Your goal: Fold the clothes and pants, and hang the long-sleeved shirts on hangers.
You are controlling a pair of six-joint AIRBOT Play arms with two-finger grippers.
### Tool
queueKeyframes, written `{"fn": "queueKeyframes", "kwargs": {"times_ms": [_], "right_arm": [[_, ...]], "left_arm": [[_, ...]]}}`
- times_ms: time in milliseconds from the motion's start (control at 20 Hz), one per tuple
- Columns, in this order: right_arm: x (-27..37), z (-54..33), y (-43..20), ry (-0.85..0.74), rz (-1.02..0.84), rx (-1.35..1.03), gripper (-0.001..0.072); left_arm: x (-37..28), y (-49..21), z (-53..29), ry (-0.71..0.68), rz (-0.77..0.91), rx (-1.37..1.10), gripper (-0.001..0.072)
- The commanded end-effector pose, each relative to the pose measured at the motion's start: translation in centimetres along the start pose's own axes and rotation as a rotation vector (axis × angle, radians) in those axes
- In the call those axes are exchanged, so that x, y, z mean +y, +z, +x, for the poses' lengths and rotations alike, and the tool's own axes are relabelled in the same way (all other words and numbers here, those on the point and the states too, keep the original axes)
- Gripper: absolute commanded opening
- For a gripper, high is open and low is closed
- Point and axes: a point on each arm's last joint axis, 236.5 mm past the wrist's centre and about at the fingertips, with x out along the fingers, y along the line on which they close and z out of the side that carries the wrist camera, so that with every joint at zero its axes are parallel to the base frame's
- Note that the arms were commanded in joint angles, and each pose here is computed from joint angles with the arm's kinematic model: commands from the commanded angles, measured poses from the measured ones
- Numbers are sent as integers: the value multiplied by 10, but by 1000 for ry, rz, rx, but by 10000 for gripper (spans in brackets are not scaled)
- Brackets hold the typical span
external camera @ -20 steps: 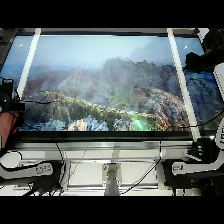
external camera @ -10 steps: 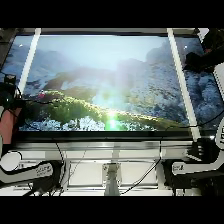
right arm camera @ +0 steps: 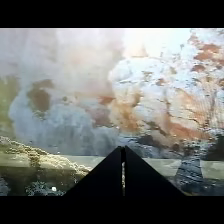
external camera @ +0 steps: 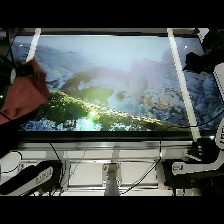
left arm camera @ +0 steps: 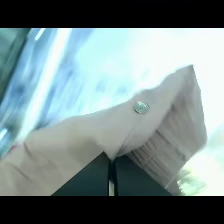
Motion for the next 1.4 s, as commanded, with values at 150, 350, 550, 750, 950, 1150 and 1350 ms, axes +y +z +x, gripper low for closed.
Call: {"fn": "queueKeyframes", "kwargs": {"times_ms": [150,350,550,750,950,1150,1350], "right_arm": [[3,1,-1,10,0,3,19],[9,-14,21,20,-9,-87,17],[23,-43,49,42,-37,-215,25],[28,-50,59,54,-39,-258,447],[39,-51,62,101,-39,-272,433],[44,-45,53,130,-36,-232,17],[76,3,4,350,-28,-24,15]], "left_arm": [[-138,76,-98,-330,68,-232,10],[-242,16,-107,-522,209,-60,10],[-361,-80,-136,-806,366,186,12],[-383,-142,-139,-749,593,289,572],[-319,-124,-115,-435,845,226,566],[-281,-109,-98,-326,829,248,12],[-281,-117,-76,-446,605,295,11]]}}
